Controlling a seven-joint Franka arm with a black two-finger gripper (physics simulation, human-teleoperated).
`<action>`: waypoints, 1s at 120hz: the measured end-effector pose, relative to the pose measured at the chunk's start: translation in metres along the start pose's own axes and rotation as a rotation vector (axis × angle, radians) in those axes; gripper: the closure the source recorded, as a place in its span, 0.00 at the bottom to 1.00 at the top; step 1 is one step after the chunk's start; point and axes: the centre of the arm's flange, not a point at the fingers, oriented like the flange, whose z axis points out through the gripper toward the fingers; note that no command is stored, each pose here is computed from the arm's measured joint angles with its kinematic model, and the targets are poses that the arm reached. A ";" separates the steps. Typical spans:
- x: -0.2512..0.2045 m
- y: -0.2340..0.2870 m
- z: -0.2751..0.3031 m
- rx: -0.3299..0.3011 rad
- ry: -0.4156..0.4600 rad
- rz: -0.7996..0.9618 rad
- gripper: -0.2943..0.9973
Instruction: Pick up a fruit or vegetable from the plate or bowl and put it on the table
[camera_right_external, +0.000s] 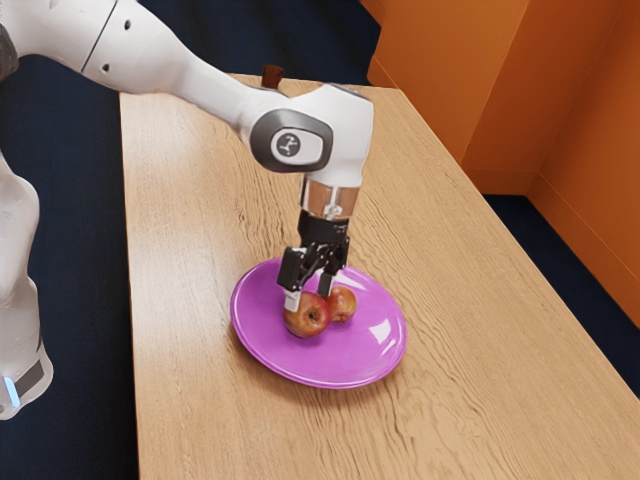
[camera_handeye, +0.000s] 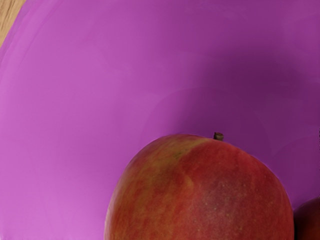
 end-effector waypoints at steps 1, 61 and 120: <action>0.000 0.000 0.000 0.001 -0.001 -0.001 0.23; 0.005 0.030 0.036 0.054 0.007 -0.045 0.23; 0.001 0.028 0.024 0.021 -0.027 -0.010 0.41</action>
